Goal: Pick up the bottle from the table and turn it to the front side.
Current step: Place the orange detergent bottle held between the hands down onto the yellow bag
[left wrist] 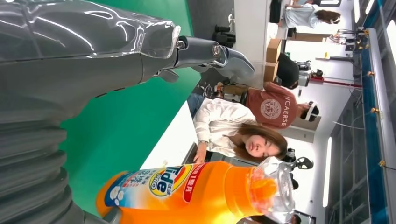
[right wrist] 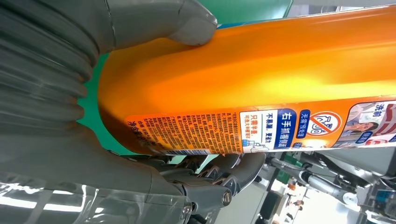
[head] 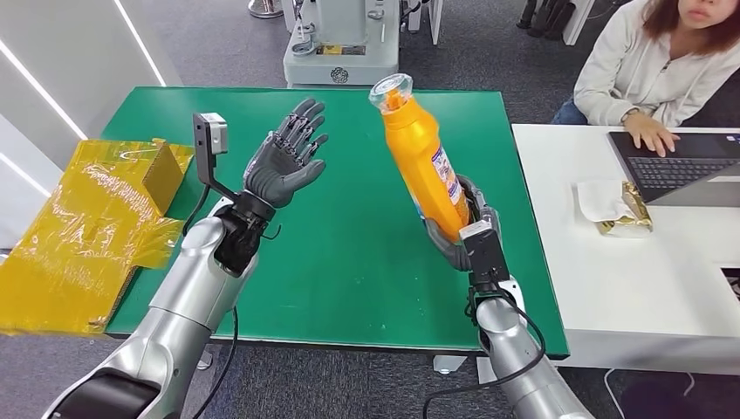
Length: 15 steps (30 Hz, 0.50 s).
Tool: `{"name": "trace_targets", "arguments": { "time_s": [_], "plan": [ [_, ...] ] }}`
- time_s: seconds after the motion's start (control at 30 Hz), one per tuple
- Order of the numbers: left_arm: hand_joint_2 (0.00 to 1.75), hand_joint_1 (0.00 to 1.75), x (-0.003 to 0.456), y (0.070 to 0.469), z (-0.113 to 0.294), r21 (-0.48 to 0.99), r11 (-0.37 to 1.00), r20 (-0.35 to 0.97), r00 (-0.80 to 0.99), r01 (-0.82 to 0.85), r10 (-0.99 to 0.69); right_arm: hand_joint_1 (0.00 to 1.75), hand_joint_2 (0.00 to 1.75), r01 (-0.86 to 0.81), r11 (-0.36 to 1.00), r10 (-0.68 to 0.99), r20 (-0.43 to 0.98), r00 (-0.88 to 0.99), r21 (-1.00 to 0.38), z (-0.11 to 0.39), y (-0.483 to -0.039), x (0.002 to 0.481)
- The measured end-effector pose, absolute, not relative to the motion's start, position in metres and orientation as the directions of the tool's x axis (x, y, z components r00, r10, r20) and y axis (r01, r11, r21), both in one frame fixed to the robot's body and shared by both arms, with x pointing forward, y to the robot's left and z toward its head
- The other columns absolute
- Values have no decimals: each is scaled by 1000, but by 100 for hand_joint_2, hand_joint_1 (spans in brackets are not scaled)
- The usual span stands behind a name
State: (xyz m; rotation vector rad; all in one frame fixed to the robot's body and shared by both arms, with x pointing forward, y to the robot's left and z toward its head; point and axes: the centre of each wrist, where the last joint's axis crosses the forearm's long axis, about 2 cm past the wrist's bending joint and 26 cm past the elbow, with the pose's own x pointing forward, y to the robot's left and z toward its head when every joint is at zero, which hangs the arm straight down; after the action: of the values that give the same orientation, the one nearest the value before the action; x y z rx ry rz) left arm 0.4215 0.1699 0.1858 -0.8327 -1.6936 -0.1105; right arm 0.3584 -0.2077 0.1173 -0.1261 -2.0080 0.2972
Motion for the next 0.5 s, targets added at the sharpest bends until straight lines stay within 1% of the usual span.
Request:
{"name": "trace_targets", "arguments": {
  "time_s": [0.5],
  "plan": [
    [175,0,414,146,178,-362,719,890,-9,593,455,175,175,-75,961,208,878,-430,-265,124,-186,365]
  ]
}}
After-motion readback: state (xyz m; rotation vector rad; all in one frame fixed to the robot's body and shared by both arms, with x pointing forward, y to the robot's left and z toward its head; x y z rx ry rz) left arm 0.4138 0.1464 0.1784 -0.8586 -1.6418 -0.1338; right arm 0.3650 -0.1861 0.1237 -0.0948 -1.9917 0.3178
